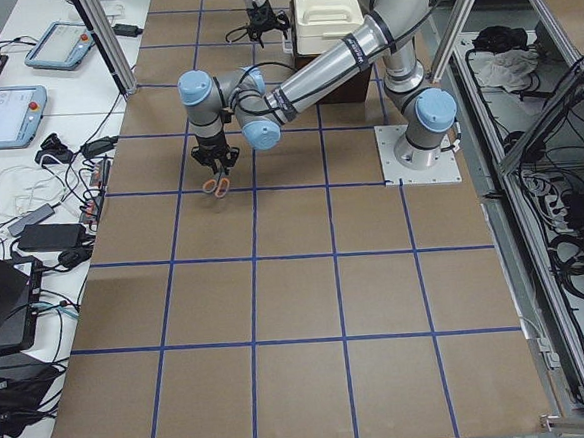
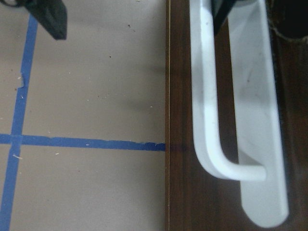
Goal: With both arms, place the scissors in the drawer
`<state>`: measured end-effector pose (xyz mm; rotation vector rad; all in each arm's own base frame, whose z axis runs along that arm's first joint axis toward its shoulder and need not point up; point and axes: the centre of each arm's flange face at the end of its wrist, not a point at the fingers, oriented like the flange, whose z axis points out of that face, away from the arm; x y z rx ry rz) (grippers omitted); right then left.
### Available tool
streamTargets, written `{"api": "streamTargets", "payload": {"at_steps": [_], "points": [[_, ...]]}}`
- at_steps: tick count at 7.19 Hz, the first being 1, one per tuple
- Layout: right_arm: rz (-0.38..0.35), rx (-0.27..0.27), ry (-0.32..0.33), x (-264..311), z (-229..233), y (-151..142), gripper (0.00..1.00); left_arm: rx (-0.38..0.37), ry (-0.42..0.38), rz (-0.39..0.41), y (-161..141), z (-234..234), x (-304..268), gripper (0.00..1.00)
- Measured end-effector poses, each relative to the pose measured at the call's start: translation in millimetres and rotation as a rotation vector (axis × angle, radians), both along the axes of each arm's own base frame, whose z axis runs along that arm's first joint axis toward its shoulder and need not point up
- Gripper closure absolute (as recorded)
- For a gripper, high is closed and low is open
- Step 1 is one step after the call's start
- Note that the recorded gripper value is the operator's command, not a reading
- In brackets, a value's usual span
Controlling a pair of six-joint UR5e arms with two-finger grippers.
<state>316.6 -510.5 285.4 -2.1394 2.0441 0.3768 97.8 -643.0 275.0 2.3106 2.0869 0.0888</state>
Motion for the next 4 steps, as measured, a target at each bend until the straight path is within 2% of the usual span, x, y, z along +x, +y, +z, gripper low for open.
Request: {"api": "streamTargets", "payload": {"at_steps": [4], "points": [[0.002,-0.015,-0.005,0.6,-4.0,-1.7,0.0,0.001,0.002,-0.001,-0.3,-1.5,0.0,1.0]]}}
